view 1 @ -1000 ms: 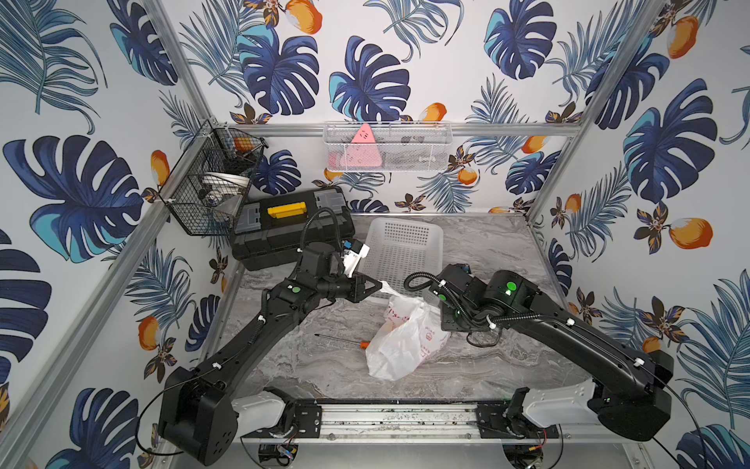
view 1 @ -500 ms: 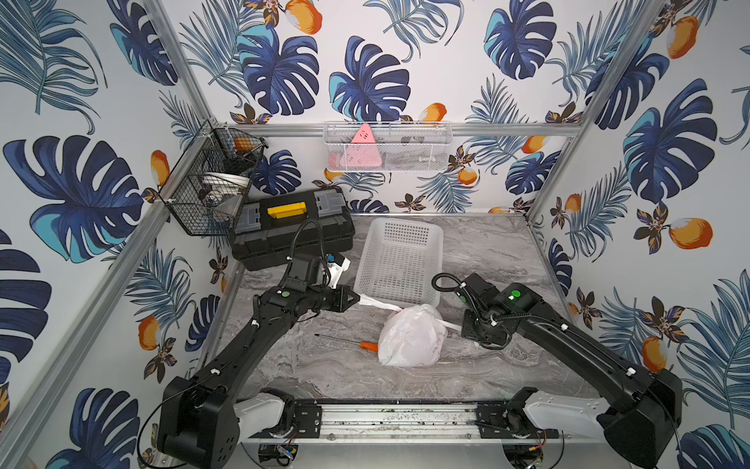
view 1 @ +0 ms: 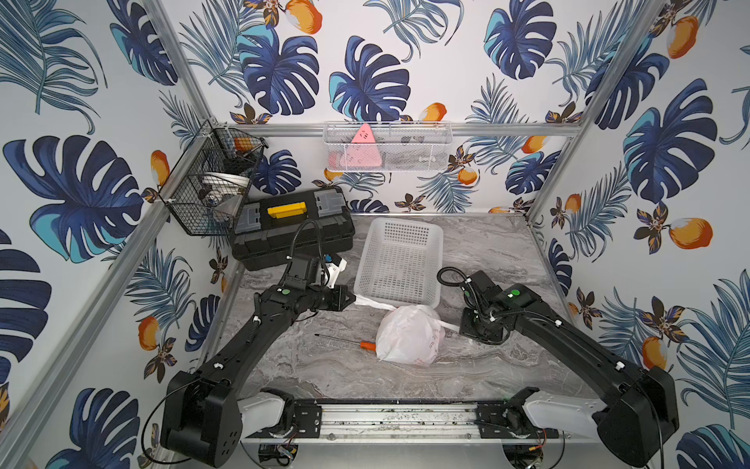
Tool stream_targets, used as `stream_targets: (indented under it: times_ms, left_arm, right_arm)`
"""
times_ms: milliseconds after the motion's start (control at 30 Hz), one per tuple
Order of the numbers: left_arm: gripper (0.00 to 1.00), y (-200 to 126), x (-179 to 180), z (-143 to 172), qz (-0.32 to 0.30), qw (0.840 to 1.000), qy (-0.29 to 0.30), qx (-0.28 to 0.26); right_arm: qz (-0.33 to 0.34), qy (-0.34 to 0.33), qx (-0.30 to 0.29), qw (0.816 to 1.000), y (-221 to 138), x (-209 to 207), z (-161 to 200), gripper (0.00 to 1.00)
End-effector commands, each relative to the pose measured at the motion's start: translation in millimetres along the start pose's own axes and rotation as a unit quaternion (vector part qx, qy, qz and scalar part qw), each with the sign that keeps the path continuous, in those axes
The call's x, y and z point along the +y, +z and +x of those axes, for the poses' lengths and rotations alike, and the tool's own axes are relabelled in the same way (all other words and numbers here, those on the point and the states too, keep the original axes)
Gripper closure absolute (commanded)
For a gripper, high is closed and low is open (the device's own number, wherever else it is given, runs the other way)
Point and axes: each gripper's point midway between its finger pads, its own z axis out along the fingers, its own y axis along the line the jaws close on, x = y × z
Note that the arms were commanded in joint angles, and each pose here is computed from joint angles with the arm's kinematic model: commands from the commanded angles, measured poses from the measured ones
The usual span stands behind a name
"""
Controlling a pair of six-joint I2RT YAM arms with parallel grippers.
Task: Place the peach into a plastic bag & tie a knot
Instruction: Tie the plastic bag at the center of the board, then reset both arms
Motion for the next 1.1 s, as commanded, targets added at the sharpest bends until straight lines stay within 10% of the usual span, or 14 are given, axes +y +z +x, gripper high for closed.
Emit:
stream_targets:
  times_ms: [0,267,433,633,800,1067]
  left_arm:
    - [0.87,-8.2,-11.2,-11.4,0.023,0.999,-0.012,-0.030]
    - [0.36,-47.5,42.9,-9.3,-0.178,0.983,-0.019,-0.049]
    - [0.01,-80.2,60.7,-61.3,-0.251,0.945,-0.016,-0.209]
    - [0.01,-103.2,93.3,-99.3,-0.359,0.861,0.049,-0.356]
    - [0.01,-103.6,142.5,-90.3,-0.487,0.799,0.067,-0.346]
    - [0.01,-34.1,177.9,-61.8,-0.468,0.813,0.119,-0.326]
  right_arm:
    - [-0.083,-0.031,-0.003,0.996,-19.9,28.8,-1.8,0.70]
    - [-0.149,-0.055,-0.123,0.980,-76.3,47.9,-46.8,0.32]
    - [-0.036,0.013,-0.306,0.951,-72.8,-10.9,-120.3,0.24]
    - [0.075,0.014,-0.510,0.857,-76.6,-68.3,-176.1,0.08]
    - [0.123,0.053,-0.533,0.835,-44.0,-104.1,-196.5,0.00]
    - [0.106,0.007,-0.556,0.824,33.4,-94.9,-199.8,0.00]
